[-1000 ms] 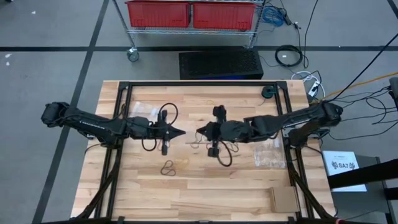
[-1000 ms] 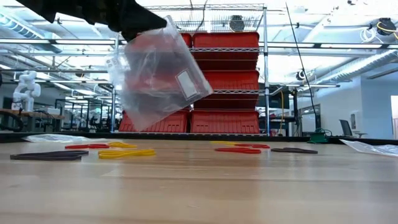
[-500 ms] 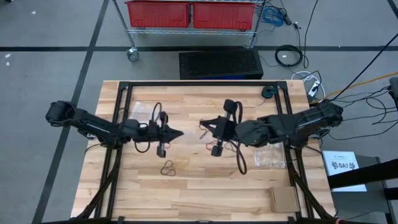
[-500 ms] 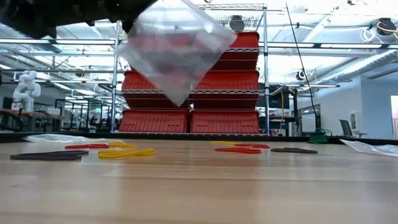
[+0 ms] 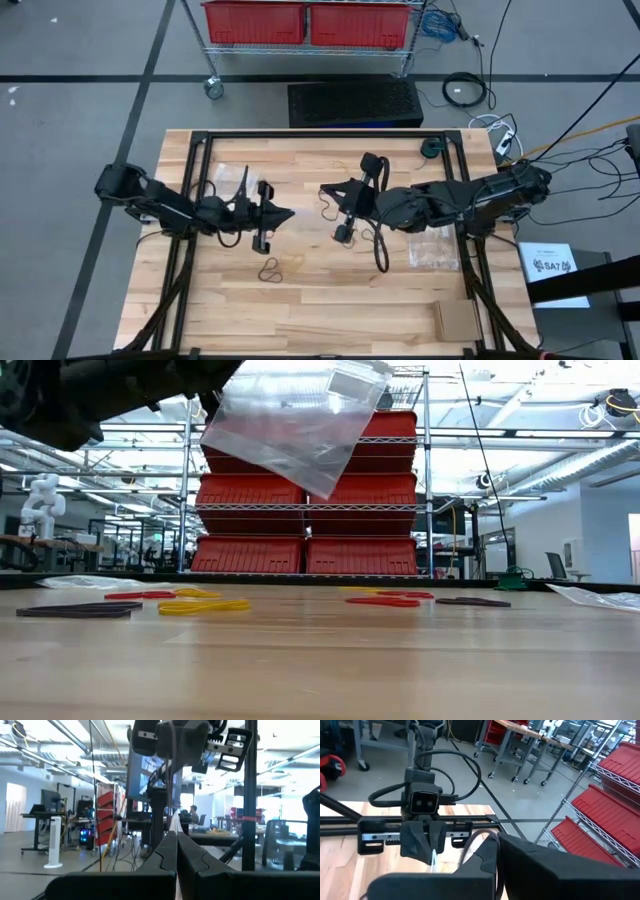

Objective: Sort rubber bands
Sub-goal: Put the bottom right purple rubber band into the zip bag

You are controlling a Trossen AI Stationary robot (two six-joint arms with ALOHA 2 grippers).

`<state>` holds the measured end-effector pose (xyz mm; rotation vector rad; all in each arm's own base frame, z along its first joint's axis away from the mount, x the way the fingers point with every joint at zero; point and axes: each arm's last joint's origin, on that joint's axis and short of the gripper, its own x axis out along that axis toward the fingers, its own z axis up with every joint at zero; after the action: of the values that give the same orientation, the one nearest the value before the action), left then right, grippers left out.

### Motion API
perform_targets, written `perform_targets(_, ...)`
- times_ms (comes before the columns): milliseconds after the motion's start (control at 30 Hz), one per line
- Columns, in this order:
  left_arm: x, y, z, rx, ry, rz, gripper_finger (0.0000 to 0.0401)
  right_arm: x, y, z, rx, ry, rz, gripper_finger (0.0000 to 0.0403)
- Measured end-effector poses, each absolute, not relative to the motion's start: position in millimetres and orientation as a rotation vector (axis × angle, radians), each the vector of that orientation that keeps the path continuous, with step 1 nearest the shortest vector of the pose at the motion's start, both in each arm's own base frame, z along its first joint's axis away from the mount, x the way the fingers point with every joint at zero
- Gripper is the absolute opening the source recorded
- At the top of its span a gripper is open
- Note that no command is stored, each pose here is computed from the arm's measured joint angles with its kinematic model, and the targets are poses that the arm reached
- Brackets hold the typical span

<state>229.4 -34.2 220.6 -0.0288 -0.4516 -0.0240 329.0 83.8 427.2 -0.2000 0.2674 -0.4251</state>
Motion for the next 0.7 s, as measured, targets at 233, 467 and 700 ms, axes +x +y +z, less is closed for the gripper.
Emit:
perform_targets(233, 229.6, -34.2, 220.4, -0.03, -0.458, -0.024, 0.0, 329.7, 83.5, 430.5, -0.202, 0.238, -0.448, 0.0)
perform_targets(467, 229.6, -34.0, 220.6, -0.033, -0.459, -0.015, 0.0, 329.8, 83.5, 429.8, -0.189, 0.24, -0.448, 0.0)
perform_targets(700, 229.6, -33.4, 220.9, -0.038, -0.461, 0.003, 0.0, 341.4, 87.3, 416.8, -0.193, 0.274, -0.441, 0.0)
